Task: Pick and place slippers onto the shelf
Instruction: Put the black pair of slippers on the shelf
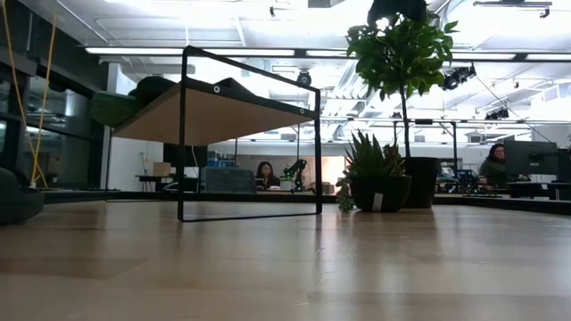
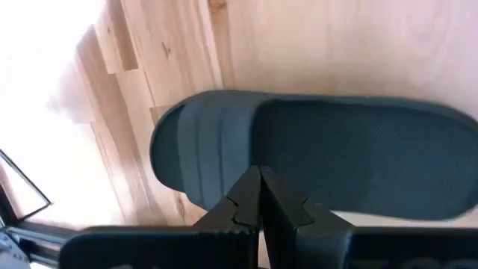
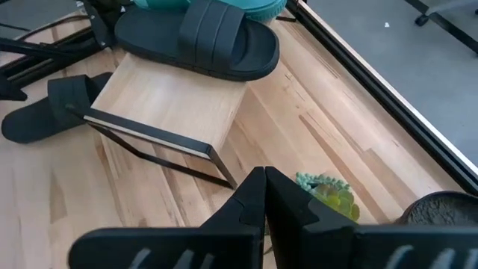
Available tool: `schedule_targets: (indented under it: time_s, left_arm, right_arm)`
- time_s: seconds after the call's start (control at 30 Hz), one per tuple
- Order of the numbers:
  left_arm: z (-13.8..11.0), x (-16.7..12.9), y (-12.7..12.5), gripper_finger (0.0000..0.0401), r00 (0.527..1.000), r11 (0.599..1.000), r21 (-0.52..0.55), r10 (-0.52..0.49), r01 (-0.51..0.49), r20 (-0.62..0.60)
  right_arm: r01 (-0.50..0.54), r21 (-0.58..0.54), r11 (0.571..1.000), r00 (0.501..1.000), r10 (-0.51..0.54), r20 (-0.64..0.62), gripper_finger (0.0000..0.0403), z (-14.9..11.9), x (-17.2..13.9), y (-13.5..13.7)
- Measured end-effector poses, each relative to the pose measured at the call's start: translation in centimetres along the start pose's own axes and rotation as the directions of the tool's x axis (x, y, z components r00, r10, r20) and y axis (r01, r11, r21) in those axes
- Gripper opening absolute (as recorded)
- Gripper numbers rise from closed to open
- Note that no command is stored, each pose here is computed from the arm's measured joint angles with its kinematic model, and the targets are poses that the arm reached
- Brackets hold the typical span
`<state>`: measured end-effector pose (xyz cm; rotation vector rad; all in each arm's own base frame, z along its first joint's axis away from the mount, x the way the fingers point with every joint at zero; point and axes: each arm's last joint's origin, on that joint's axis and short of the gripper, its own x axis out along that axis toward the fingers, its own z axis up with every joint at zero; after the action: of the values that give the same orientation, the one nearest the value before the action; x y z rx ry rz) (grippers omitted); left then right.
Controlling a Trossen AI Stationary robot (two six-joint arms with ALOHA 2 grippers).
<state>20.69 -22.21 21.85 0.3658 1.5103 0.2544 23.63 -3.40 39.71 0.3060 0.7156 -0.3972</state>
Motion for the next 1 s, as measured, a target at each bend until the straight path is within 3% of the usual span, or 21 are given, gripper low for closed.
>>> schedule_targets:
  time_s: [0.5,0.73,0.83,1.0]
  left_arm:
    - [-0.54,0.56,-0.85,0.0000,0.999,0.998,0.047,-0.041,0.041,-0.007]
    - [-0.44,0.55,-0.70,0.0004,0.999,0.994,0.107,0.003,-0.007,0.038]
    - [-0.34,0.54,-0.68,0.0027,0.998,0.988,0.150,0.021,-0.030,0.064]
    - [-0.31,0.74,-0.69,0.0097,0.996,0.985,0.165,0.033,-0.047,0.087]
  right_arm:
    - [0.030,0.003,1.000,0.999,-0.030,0.012,0.0000,0.05,0.00,-0.08]
    - [0.036,0.004,0.999,0.999,-0.036,0.015,0.0000,0.06,0.00,-0.10]
    - [0.036,0.004,0.999,0.999,-0.036,0.016,0.0000,0.06,0.00,-0.10]
    - [0.040,0.023,0.999,0.999,-0.040,0.017,0.0000,0.07,0.00,-0.11]
